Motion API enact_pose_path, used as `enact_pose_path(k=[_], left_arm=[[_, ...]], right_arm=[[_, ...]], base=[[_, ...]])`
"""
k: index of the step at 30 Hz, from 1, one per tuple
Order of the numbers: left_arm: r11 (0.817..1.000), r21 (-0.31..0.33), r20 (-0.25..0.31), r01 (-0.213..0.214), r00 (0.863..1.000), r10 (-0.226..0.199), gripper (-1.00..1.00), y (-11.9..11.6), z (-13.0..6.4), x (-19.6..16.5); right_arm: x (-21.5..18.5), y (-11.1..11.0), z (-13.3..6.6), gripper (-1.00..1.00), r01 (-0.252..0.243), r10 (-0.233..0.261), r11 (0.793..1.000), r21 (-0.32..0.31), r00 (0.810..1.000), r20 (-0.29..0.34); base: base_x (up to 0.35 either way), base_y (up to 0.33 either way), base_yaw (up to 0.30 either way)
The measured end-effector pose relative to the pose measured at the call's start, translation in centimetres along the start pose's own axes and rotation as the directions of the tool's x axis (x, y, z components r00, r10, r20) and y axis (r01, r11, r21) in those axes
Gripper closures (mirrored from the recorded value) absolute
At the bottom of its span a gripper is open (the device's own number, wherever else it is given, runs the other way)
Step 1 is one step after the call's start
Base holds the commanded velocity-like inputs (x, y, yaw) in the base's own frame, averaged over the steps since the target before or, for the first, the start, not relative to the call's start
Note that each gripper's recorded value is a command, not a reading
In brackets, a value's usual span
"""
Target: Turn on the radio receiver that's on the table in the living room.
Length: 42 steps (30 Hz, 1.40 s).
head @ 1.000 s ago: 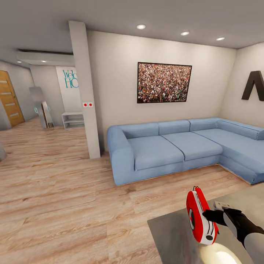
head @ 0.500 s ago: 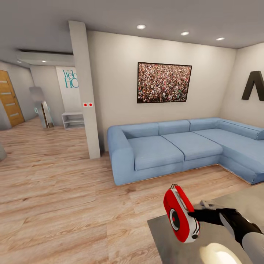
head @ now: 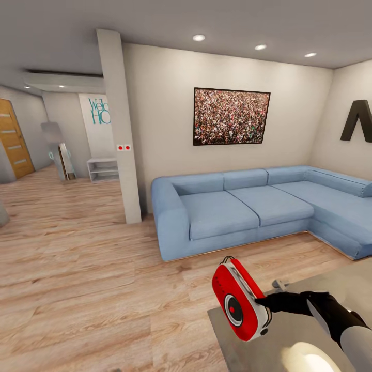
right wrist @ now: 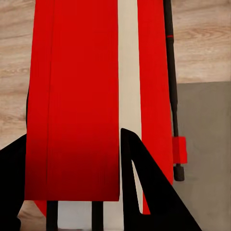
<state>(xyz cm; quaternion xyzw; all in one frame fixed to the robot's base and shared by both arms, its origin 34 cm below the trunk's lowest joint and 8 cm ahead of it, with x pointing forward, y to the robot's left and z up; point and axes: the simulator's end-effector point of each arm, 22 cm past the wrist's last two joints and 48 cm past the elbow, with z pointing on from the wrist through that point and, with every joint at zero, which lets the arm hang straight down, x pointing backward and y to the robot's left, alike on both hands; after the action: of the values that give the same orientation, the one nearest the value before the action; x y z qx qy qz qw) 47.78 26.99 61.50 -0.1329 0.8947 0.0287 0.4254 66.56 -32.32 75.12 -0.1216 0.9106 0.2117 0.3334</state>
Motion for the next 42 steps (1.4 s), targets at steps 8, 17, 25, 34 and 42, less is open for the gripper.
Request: enact_pose_path(k=[8,17,25,34,42], left_arm=[[0.919,0.280,-0.002,-0.279,0.957,0.292,1.00,-16.5,-3.5,-4.0],[0.833,0.323,0.174,-0.449,0.893,0.415,1.00,-21.4,-5.2,-9.6],[0.713,0.525,0.237,-0.465,0.884,0.403,1.00,-26.8,-7.1,-10.9],[0.510,0.656,0.346,-0.556,0.822,0.452,1.00,-33.8,-12.4,-7.7],[0.514,0.641,0.388,-0.570,0.818,0.424,1.00,-34.2,-13.0,-9.8]], right_arm=[[0.8,0.5,0.4,1.00,0.035,-0.035,0.999,-0.006,0.999,-0.037],[1.8,2.5,0.9,1.00,0.061,-0.066,0.995,-0.074,0.995,-0.073],[2.0,3.9,0.8,1.00,0.060,-0.071,0.989,-0.134,0.995,-0.077],[1.7,8.5,3.3,1.00,0.059,-0.074,0.976,-0.208,0.995,-0.066],[3.3,11.2,4.7,1.00,0.098,-0.131,0.963,-0.252,0.984,-0.118]], base=[[0.000,0.000,0.000],[0.000,0.000,0.000],[0.000,0.000,0.000],[0.000,0.000,0.000],[0.000,0.000,0.000]])
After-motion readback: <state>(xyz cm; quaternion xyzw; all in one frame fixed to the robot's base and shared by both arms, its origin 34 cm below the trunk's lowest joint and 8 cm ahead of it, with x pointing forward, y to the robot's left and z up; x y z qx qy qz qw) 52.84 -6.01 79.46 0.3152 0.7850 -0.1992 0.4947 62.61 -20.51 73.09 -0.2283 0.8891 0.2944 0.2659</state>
